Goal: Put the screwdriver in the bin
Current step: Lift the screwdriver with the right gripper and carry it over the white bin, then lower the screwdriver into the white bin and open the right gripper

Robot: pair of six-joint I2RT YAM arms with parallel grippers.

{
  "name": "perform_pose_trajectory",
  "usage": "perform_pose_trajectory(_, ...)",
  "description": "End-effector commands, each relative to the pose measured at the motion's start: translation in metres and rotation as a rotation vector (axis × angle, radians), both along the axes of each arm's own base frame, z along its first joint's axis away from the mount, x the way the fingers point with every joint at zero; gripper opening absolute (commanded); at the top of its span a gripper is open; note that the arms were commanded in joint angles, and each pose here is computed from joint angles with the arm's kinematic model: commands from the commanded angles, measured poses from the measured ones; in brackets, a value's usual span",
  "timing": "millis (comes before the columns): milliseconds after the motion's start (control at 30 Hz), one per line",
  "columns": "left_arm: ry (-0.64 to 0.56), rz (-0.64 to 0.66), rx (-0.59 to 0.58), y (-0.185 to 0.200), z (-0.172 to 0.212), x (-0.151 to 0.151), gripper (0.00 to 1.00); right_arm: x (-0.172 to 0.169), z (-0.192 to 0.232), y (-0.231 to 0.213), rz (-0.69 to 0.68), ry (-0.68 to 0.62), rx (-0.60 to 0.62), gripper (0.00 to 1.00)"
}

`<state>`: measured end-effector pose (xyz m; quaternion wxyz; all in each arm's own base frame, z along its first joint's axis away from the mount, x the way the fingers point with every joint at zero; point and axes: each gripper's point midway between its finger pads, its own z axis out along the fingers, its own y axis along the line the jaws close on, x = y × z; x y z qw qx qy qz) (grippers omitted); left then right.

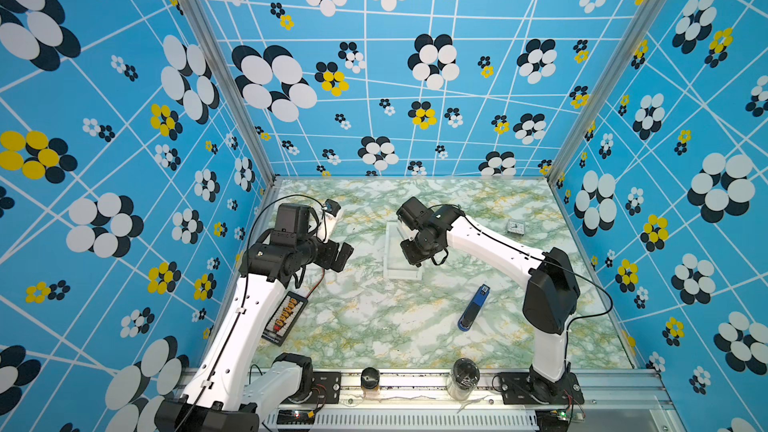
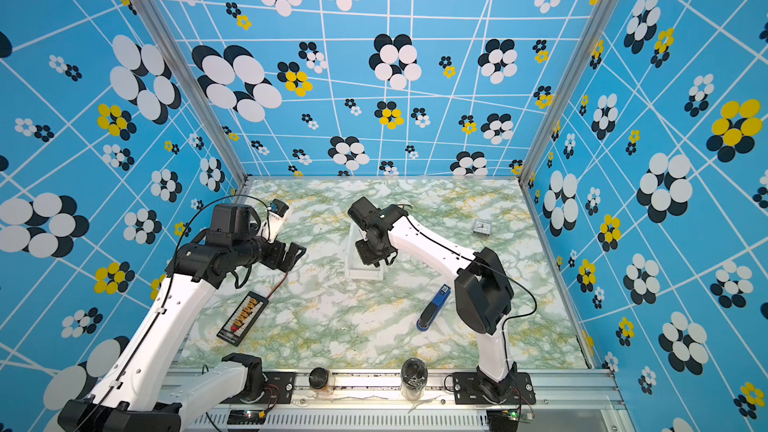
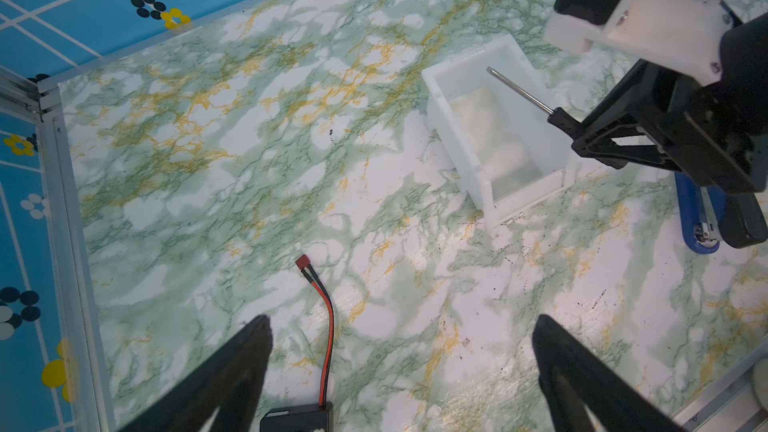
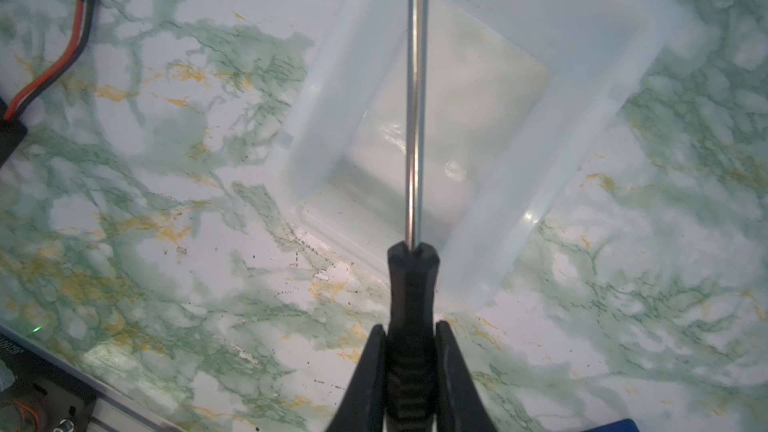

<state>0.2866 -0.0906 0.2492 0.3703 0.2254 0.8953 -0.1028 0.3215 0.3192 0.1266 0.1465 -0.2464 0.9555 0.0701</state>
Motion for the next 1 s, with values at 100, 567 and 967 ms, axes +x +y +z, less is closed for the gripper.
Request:
perform_pose_trajectory(100,-0.023,-0.017,-0.03,-0.006,0.009,-0.003,0.99,0.014,-0.013,0.015,0.004,0.02,0.006,0.19)
perform_pose_trajectory(567,-0.017,-0.027,-0.052,-0.01,0.009,-0.005,0.99,0.036,-0.058,0.03,-0.021,0.056,-0.025,0.19)
perform_pose_trajectory(967,-0.005,-0.029,-0.057,-0.01,0.006,-0.006,0.99,0.046,-0.083,0.033,-0.032,0.07,-0.044,0.21)
